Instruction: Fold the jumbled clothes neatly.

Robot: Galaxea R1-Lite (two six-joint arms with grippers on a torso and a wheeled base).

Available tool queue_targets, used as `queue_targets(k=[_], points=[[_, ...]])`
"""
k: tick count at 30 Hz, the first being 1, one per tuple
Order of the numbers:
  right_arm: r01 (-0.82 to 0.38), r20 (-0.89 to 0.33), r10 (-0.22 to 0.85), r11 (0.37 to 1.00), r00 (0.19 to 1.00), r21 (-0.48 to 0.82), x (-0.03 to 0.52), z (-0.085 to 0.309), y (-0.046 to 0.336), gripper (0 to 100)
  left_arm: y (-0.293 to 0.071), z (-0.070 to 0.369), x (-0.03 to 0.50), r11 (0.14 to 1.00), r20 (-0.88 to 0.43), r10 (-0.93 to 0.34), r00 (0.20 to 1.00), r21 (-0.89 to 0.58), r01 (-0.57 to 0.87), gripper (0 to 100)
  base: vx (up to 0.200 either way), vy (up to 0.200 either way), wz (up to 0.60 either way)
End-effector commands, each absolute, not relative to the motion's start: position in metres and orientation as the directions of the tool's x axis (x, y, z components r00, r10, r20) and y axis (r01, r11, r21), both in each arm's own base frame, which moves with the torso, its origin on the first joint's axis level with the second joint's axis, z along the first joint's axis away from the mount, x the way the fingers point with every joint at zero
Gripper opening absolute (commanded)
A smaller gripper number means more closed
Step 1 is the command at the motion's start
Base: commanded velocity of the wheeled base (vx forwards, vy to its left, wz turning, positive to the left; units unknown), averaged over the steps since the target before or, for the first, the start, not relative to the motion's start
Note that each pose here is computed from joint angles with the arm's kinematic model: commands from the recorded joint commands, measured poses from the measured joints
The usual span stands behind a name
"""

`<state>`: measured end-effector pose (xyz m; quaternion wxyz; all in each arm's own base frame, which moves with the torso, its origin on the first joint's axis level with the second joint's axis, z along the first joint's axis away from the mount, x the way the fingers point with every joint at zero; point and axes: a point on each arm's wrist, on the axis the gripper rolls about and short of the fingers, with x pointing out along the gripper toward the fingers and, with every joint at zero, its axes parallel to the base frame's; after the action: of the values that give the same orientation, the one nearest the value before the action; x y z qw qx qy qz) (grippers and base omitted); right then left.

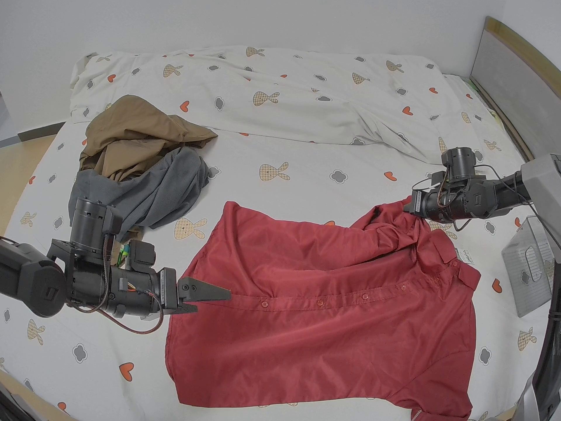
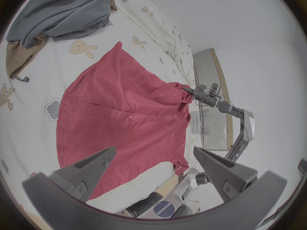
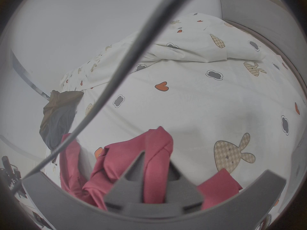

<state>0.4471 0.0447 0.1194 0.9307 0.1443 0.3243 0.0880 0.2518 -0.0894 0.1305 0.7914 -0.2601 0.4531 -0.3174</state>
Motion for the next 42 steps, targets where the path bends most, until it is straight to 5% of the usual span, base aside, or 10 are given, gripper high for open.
queue_targets(k=[1,6,11,21,22,25,35,42], points=[[-0.101,-0.546,0.275,0.940,0.791,0.327,0.391,0.165,0.044,0,-0.090,0.130,0.252,0.663,-0.553,-0.738,0.387,-0.699,0.266,100,0.000,0.000,0.00],[-0.130,-0.569,0.306,0.935,0.763,0.329,0.336,0.173,0.051,0,-0.090,0.130,0.252,0.664,-0.553,-0.738,0.387,-0.699,0.267,100,0.000,0.000,0.00],[-0.159,-0.623,0.334,0.934,0.708,0.321,0.270,0.137,0.058,0,-0.091,0.130,0.251,0.661,-0.552,-0.741,0.383,-0.699,0.271,100,0.000,0.000,0.00],[-0.118,-0.745,0.305,0.948,0.593,0.294,0.259,0.089,0.055,0,-0.092,0.130,0.250,0.661,-0.554,-0.742,0.378,-0.700,0.272,100,0.000,0.000,0.00],[-0.113,-0.753,0.302,0.949,0.584,0.293,0.263,0.085,0.056,100,-0.092,0.130,0.250,0.661,-0.553,-0.742,0.379,-0.699,0.273,100,0.000,0.000,0.00],[-0.111,-0.756,0.301,0.950,0.581,0.293,0.266,0.083,0.057,100,-0.092,0.130,0.250,0.661,-0.554,-0.742,0.378,-0.700,0.272,100,0.000,0.000,0.00],[-0.118,-0.528,0.253,0.954,0.811,0.276,0.326,0.152,0.051,100,-0.092,0.130,0.250,0.660,-0.553,-0.743,0.378,-0.699,0.274,100,0.000,0.000,0.00],[-0.104,-0.558,0.231,0.963,0.797,0.250,0.352,0.134,0.068,100,-0.093,0.130,0.250,0.659,-0.552,-0.744,0.376,-0.699,0.277,100,0.000,0.000,0.00]])
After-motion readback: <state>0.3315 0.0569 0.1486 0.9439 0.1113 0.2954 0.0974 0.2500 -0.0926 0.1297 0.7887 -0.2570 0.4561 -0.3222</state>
